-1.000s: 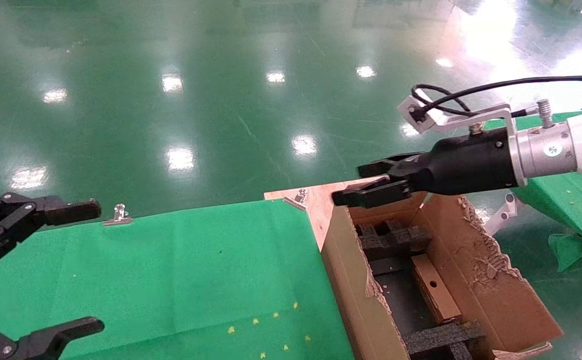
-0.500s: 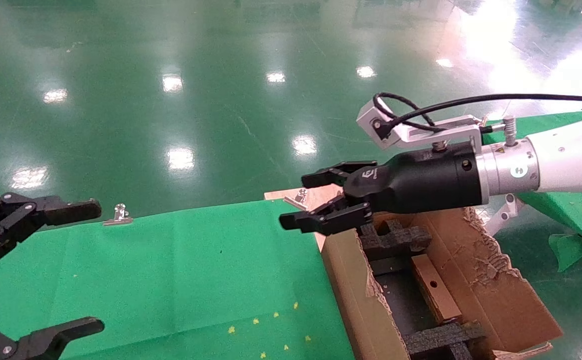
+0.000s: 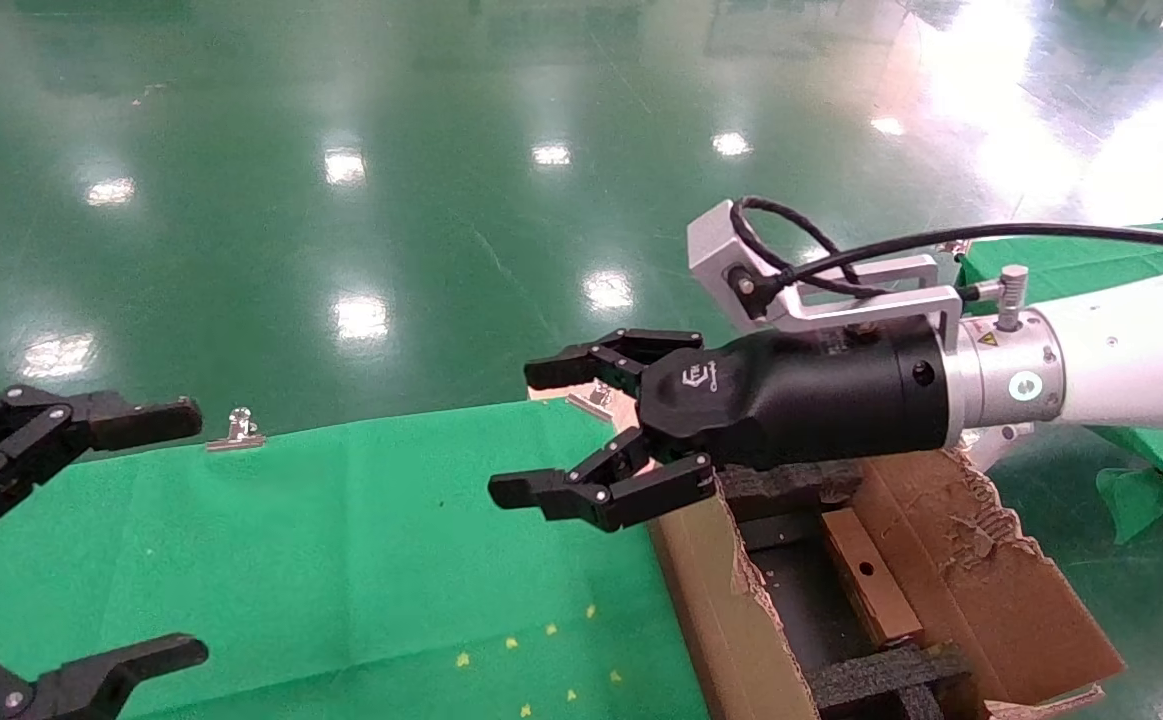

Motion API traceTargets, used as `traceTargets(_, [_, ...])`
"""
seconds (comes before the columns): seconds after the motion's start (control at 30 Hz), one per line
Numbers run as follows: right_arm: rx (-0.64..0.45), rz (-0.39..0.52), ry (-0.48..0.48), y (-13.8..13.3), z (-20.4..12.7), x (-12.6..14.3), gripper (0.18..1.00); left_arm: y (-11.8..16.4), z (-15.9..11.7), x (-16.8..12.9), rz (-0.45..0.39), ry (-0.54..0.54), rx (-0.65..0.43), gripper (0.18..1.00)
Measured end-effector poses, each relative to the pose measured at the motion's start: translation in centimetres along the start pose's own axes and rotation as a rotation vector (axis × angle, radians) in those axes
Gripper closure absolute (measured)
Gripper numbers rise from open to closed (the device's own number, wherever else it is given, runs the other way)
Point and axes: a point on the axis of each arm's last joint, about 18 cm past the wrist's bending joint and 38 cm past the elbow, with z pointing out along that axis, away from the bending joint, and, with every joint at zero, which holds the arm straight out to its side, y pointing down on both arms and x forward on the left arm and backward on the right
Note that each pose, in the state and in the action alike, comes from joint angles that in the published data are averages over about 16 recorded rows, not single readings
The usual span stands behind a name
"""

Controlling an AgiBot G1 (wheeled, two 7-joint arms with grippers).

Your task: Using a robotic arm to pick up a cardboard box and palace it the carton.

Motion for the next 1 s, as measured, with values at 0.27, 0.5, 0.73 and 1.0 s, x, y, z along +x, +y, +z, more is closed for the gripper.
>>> traceTargets(0.27, [0.076,-0.08,-0.053,-0.2,0.2,-1.8,0.178,0.0,0.0,0.0,0.0,0.0,0.0,0.184])
traceTargets(0.5, [0.14,-0.152,-0.081,-0.2,-0.1,-3.3,0.178,0.0,0.0,0.0,0.0,0.0,0.0,0.184])
traceTargets(0.73, [0.198,-0.226,-0.092,-0.1,-0.8,-4.8,0.178,0.0,0.0,0.0,0.0,0.0,0.0,0.184])
traceTargets(1.0, [0.234,-0.278,-0.091,0.1,-1.4,-5.8,0.178,0.0,0.0,0.0,0.0,0.0,0.0,0.184])
